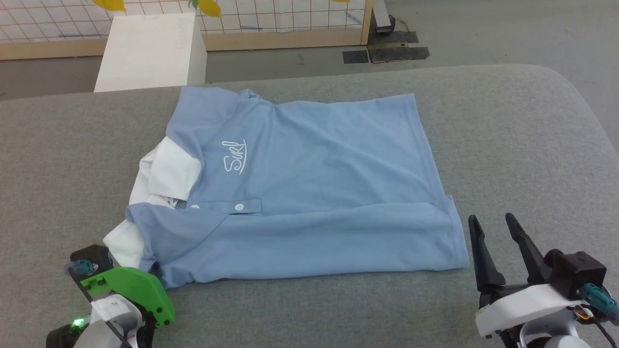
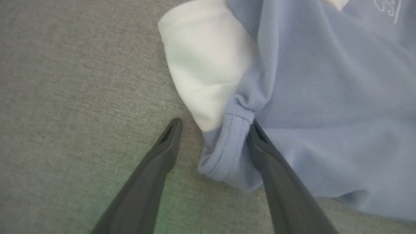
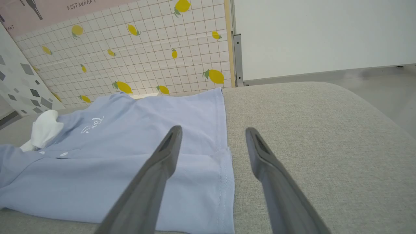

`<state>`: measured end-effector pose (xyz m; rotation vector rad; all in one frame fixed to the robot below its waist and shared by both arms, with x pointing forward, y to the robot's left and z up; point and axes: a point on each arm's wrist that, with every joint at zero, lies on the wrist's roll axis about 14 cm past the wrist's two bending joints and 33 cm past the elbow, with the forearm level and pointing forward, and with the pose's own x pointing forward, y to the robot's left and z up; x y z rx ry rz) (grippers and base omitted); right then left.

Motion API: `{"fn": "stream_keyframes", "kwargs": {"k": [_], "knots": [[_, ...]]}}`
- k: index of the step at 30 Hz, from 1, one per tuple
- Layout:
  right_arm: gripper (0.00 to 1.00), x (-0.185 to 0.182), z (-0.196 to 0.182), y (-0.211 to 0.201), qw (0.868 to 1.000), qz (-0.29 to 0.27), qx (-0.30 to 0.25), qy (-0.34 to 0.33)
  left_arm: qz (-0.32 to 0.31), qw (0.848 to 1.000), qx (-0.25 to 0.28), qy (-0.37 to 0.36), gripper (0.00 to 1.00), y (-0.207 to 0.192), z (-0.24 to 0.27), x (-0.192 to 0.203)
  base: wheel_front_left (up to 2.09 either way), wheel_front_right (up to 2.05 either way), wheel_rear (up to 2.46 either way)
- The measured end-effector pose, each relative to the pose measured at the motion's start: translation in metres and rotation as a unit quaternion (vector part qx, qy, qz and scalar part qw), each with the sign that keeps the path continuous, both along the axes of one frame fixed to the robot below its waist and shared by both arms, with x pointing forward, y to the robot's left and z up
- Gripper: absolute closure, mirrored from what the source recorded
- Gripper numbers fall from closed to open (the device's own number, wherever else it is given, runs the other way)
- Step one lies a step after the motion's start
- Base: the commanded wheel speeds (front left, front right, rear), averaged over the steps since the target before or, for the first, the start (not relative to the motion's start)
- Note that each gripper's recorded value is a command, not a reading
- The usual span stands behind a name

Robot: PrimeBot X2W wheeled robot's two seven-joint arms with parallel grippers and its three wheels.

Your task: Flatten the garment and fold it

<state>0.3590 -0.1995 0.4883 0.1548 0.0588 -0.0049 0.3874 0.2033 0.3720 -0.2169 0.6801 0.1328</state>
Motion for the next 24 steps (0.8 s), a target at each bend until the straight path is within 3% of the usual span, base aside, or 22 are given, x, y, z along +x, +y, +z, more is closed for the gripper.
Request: {"fn": "stream_keyframes", "kwargs": {"k": [1,9,13,19,24], "knots": [[0.0,0.0,-0.001,0.0,1.0,0.0,0.0,0.001,-0.003,1.0,-0.002,-0.001,1.0,-0.001,0.002,0.001,0.0,0.0,0.0],[0.0,0.006,-0.005,-0.002,1.0,-0.002,-0.002,0.008,-0.013,1.0,-0.011,-0.021,1.0,-0.01,0.01,0.005,0.0,0.0,0.0],[0.0,0.011,-0.03,-0.006,0.997,-0.002,0.004,0.076,-0.012,0.999,-0.012,-0.028,1.0,-0.01,0.012,0.005,0.0,0.0,0.0],[0.0,0.003,-0.085,0.004,0.968,0.026,0.014,0.25,-0.014,0.999,-0.014,-0.031,1.0,-0.009,0.011,0.003,0.0,0.0,0.0],[0.0,-0.013,-0.112,0.01,0.928,0.049,-0.004,0.369,-0.013,0.999,-0.015,-0.033,1.0,-0.009,0.011,0.001,0.0,0.0,0.0]]}}
